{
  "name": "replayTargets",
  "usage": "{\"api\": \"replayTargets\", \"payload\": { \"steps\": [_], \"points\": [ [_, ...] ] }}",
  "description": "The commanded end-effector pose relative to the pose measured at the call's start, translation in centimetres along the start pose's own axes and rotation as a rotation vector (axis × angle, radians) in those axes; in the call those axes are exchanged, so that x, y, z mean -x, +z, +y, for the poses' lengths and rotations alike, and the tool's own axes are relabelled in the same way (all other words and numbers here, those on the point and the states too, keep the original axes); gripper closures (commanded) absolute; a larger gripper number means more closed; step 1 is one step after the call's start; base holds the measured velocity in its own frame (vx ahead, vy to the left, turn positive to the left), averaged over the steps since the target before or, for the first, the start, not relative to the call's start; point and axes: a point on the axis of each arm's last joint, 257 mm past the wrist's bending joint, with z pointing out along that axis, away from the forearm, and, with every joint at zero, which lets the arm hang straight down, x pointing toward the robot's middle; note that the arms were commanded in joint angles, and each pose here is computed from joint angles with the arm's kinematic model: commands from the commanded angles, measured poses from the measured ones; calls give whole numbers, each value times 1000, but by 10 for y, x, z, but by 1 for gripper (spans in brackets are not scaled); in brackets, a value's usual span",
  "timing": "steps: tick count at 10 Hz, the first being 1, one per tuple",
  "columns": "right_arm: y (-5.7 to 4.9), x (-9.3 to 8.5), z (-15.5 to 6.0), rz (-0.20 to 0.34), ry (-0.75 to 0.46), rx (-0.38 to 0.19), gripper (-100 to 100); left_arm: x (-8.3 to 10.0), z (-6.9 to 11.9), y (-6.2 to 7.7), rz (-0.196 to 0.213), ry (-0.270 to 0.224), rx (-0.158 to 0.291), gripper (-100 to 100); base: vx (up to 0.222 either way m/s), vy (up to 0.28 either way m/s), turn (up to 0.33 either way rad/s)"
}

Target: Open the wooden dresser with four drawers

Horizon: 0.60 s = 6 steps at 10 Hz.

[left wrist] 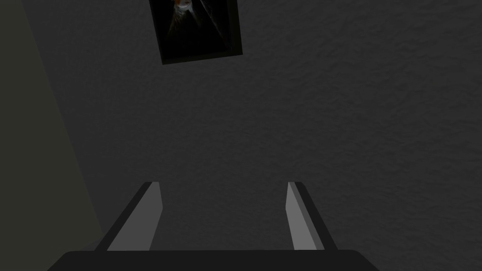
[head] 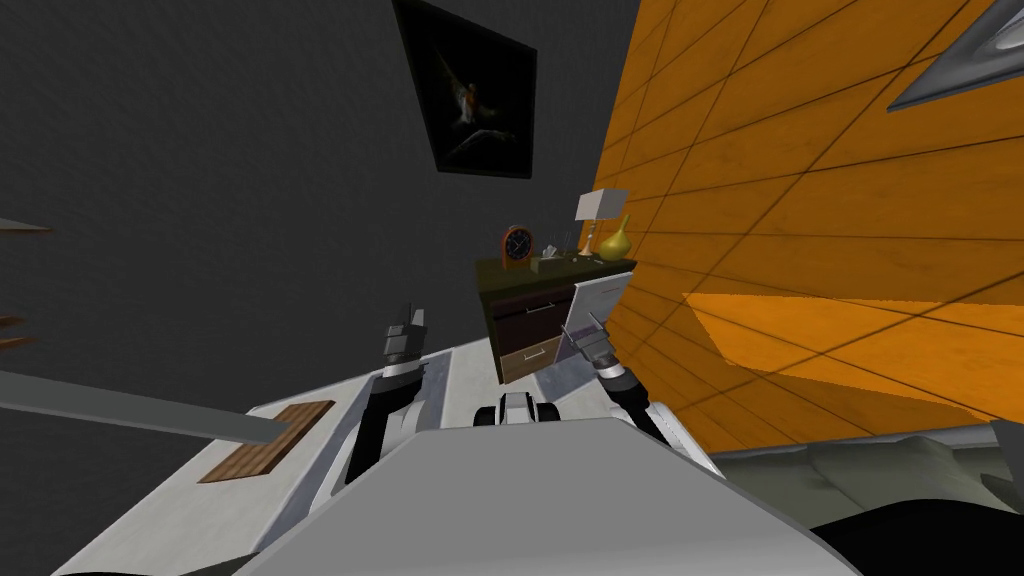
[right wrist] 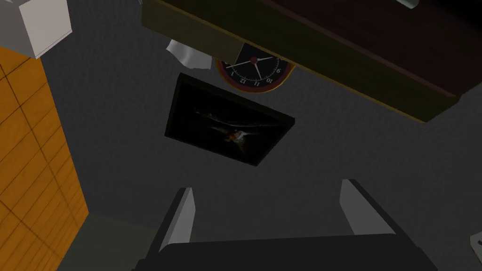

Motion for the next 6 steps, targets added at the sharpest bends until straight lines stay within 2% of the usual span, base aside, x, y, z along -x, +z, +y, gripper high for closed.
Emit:
{"api": "replayTargets", "payload": {
  "steps": [1,3,6],
  "points": [
    [-4,-8,6,19,-90,19,-100,0,0,0,0,0,0,0,45,32,-14],
    [-4,-8,6,18,-121,20,-100,0,0,0,0,0,0,0,34,30,-5],
    [-11,-22,17,49,-247,57,-100,0,0,0,0,0,0,0,47,42,-13]
  ]
}}
